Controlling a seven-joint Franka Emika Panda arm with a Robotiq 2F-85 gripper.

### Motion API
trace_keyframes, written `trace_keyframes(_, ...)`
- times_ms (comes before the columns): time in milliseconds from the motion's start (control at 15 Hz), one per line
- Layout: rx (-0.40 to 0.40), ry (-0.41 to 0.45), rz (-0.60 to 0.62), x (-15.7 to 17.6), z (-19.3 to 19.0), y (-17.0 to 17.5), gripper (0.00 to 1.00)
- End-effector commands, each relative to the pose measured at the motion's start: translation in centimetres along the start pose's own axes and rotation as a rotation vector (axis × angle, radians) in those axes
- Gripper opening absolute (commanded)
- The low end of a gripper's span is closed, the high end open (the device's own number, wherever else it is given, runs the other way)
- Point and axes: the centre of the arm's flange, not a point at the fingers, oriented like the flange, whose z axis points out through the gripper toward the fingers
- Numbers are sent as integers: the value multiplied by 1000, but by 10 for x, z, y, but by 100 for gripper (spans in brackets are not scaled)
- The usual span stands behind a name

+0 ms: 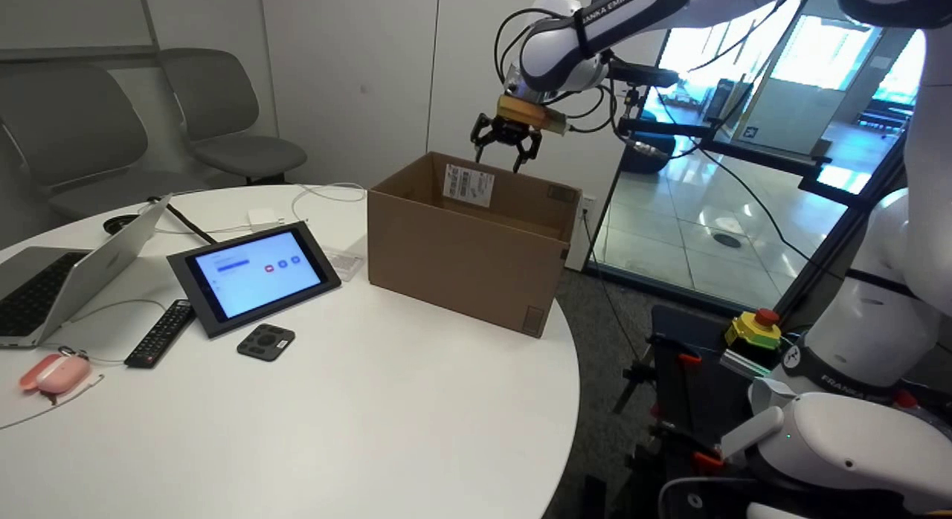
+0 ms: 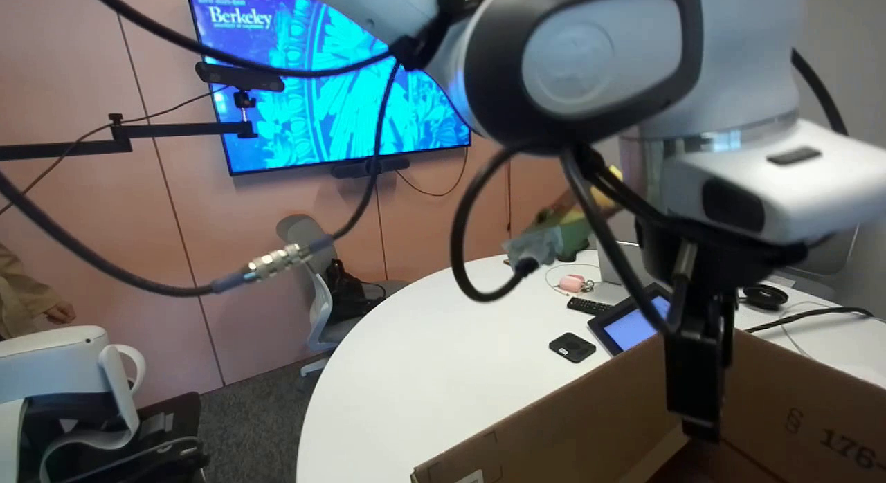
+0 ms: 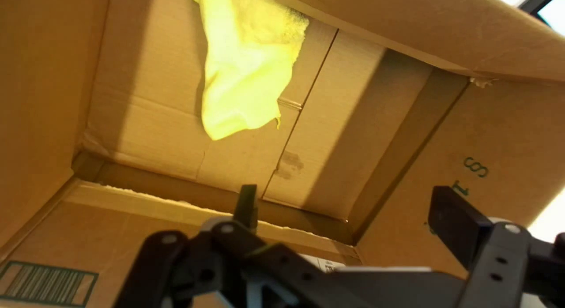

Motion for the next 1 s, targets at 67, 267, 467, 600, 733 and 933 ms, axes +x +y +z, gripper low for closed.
trace_keyframes(67, 34, 67, -140, -50, -79, 0, 100)
trace_keyframes(267, 53, 71, -271, -87, -106, -9, 100)
trace_keyframes(467, 61, 41, -417, -134, -128, -13, 100)
trace_keyframes(600, 61, 3, -508, -163, -143, -11, 100)
trace_keyframes(733, 63, -29, -595, -190, -157, -1, 100)
trace_keyframes(933, 53, -72, -689, -219, -182, 16, 100)
